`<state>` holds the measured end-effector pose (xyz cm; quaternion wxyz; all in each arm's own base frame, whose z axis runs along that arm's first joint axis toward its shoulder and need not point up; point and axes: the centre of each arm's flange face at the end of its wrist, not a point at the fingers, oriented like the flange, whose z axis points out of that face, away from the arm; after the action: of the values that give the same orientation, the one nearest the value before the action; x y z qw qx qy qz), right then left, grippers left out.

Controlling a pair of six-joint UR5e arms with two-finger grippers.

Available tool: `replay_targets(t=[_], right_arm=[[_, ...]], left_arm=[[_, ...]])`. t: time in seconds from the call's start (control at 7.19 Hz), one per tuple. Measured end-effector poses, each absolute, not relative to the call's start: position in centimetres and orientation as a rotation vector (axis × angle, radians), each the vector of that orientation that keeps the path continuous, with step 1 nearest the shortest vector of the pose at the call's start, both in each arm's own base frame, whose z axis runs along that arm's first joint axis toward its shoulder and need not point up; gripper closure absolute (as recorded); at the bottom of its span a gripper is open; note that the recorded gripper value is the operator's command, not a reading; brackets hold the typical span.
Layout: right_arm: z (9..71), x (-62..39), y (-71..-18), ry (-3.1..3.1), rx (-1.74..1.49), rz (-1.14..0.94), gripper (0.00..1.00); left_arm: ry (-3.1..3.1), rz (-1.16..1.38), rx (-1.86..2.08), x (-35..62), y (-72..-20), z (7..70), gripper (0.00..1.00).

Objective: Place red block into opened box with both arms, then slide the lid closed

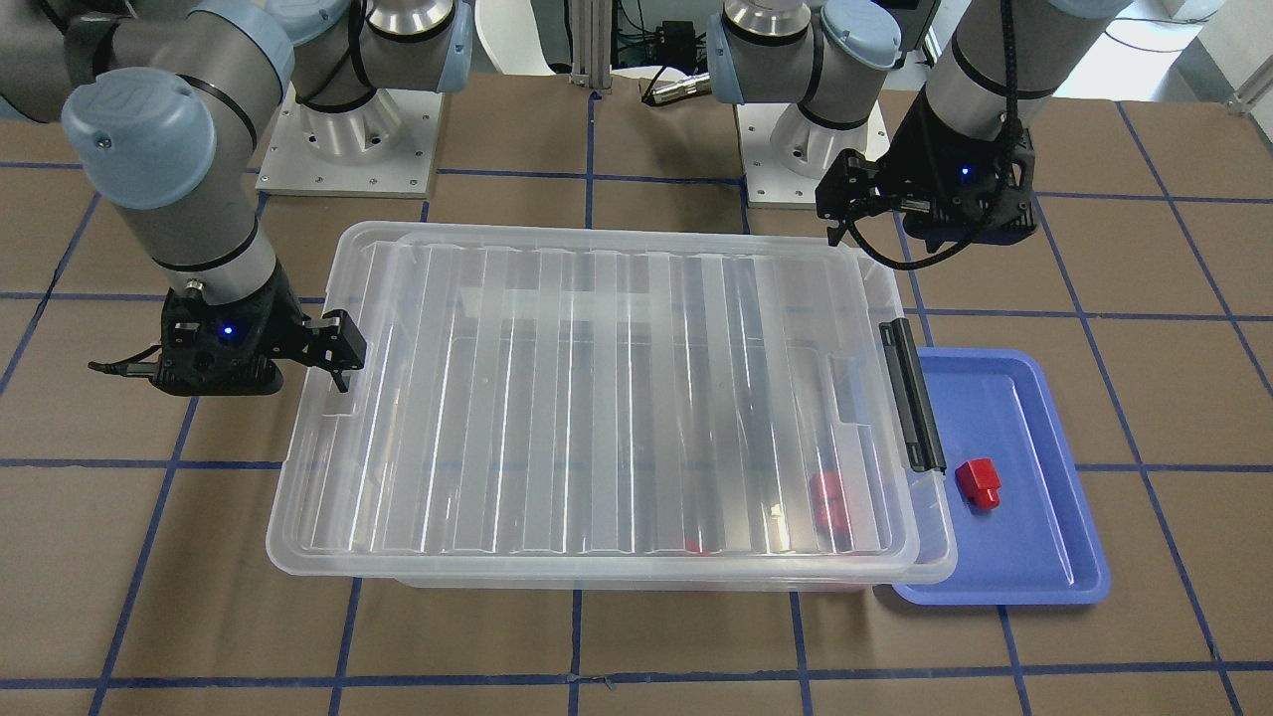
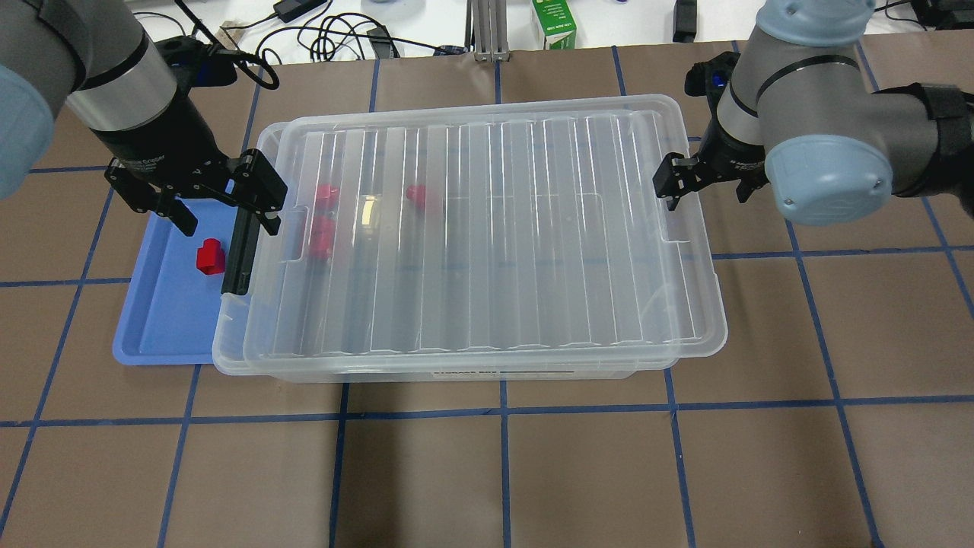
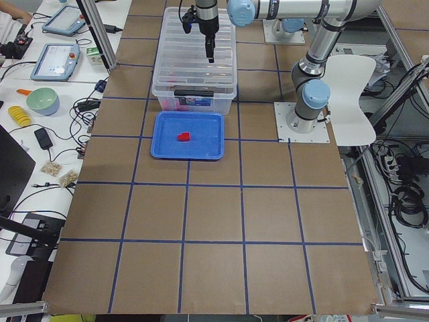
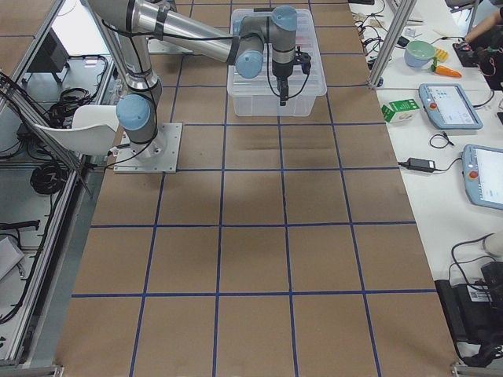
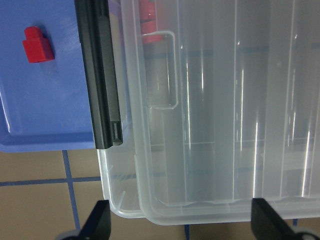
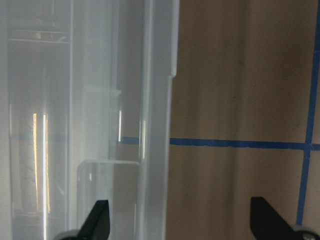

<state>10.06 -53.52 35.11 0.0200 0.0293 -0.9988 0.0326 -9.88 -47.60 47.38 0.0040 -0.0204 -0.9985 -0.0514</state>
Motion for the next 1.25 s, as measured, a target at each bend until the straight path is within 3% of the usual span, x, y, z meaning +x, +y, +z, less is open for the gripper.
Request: replay_targets(t=[0.7,1.25], right_arm=[[34.9,5.2,-54.2,-3.095,0.135,0.088,0.00],[35.3,-0.8,-54.5,-3.082,0.124,0.078,0.00]], left_arm=[[-3.119,-0.103,-0.068,4.1,-50.8,45.5,0.00],[-3.097,-0.123,-0.115,12.4,-54.6,36.4,0.00]])
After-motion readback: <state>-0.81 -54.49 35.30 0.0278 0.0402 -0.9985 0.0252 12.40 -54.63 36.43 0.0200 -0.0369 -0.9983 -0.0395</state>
